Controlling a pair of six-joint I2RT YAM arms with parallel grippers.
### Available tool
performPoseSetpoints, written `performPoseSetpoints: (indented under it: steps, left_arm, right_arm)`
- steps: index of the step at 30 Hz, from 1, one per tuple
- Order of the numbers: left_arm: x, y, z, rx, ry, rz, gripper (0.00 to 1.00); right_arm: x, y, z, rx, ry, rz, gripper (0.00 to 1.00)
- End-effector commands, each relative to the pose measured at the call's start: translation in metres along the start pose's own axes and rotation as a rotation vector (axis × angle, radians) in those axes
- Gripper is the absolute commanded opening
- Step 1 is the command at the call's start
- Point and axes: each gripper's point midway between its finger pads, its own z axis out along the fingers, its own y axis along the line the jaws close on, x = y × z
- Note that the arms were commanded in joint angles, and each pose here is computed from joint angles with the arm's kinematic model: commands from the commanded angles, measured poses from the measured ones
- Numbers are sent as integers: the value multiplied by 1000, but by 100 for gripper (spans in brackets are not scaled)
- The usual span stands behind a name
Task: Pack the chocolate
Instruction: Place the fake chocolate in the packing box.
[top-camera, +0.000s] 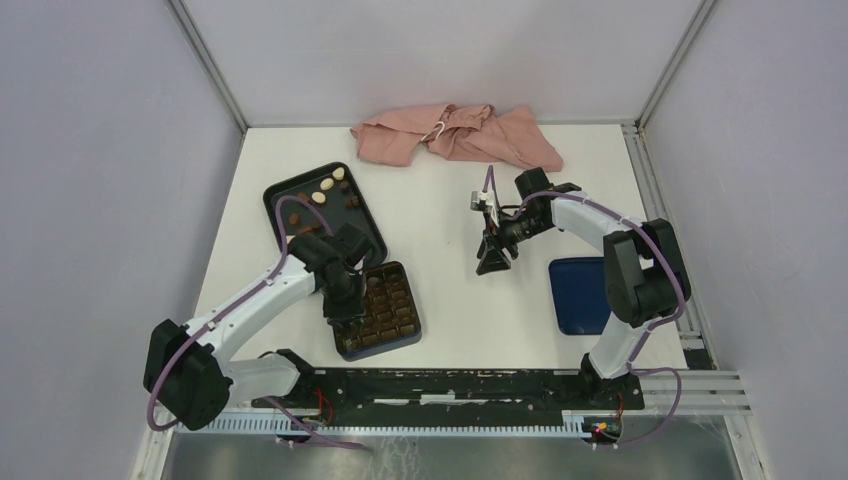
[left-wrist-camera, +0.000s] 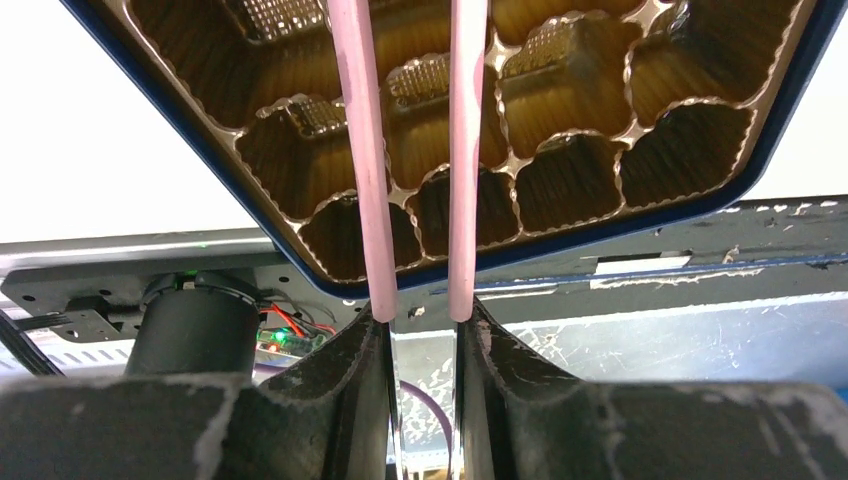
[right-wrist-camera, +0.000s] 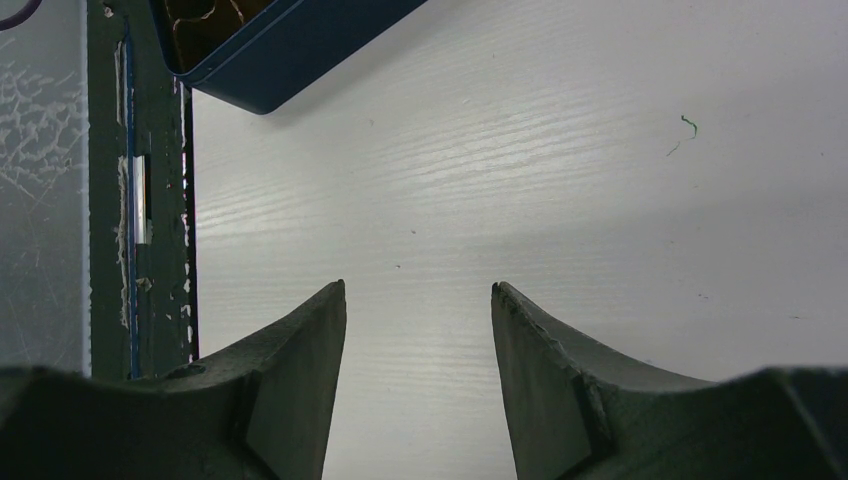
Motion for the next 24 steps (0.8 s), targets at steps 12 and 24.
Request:
performPoseSetpoints:
  steps: [12,24]
  left_arm:
    - [-29,2,-4,-21,-85,57,20]
    - [-29,3,-7,-22,-85,59,37]
  right_arm:
    - [-18,0,-6,-2,-37,-59,61]
    - [-16,-1,-4,-5,-33,-54,62]
